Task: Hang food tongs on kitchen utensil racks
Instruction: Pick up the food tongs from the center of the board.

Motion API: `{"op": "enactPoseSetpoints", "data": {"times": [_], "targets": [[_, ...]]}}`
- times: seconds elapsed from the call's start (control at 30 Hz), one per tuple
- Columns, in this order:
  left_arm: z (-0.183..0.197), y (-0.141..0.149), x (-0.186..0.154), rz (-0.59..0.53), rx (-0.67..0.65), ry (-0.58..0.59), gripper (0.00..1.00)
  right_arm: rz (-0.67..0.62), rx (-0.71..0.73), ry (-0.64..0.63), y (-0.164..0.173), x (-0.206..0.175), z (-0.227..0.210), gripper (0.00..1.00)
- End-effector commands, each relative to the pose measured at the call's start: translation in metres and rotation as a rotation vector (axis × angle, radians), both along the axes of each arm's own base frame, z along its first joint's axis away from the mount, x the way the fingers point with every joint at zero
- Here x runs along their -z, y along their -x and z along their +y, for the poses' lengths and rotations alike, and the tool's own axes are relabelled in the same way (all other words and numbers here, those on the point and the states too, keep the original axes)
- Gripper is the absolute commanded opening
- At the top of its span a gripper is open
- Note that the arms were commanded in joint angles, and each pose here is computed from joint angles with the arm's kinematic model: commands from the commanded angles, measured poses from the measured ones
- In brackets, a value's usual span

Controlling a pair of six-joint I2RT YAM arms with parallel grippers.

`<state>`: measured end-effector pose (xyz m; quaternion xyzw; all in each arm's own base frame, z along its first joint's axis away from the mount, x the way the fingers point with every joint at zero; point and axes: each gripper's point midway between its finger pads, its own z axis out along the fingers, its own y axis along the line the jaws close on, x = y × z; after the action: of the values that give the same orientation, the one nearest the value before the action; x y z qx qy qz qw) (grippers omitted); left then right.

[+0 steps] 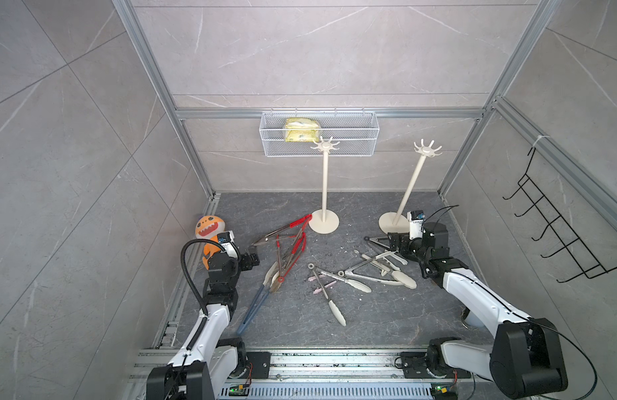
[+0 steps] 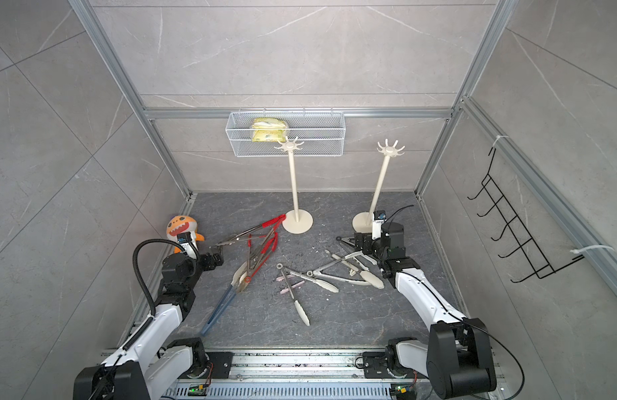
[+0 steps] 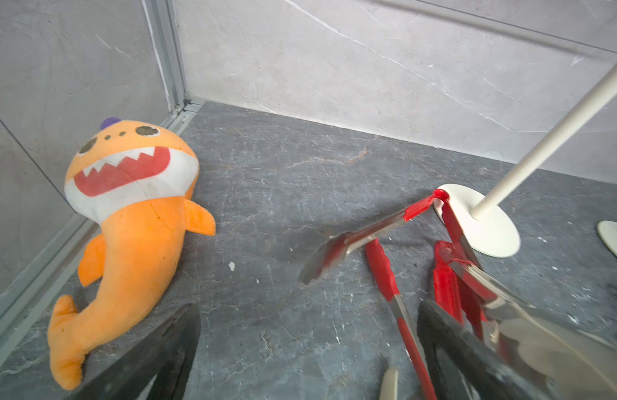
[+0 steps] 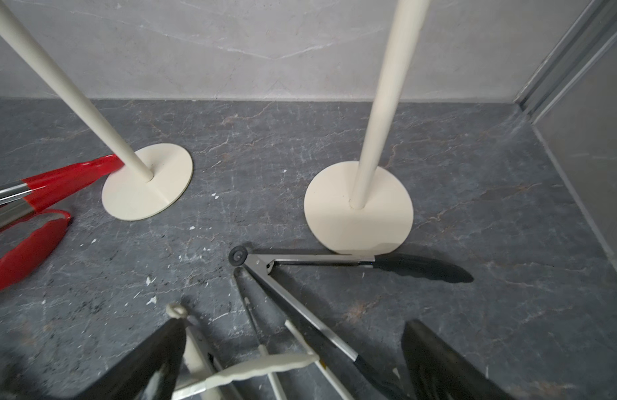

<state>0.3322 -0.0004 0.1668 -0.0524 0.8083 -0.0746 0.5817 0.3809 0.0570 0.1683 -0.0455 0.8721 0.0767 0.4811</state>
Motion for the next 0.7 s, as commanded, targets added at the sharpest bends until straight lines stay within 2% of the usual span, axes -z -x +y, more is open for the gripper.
{"op": "enactPoseSetpoints", "data": {"times": [0.0,0.1,0.23,0.33,0.67], "targets": [[-0.002,0.011,-0.02,0.015,0.002,0.022,1.0,0.156,-0.027,-0.065,0.029,0.014,0.01,1.0],[0.004,0.026,-0.025,0.027,-0.04,0.007,1.0,0.177,-0.029,-0.103,0.038,0.01,0.013,1.0],[0.012,0.045,-0.042,-0.012,-0.088,-0.01,1.0,0.232,-0.025,-0.131,0.047,0.011,0.017,1.0],[0.002,0.049,-0.058,-0.028,-0.031,-0.005,1.0,0.271,-0.034,-0.149,0.053,0.013,0.022,1.0],[-0.025,0.017,-0.07,0.154,0.093,0.143,1.0,0.301,-0.047,-0.159,0.058,0.005,0.035,1.0]]}}
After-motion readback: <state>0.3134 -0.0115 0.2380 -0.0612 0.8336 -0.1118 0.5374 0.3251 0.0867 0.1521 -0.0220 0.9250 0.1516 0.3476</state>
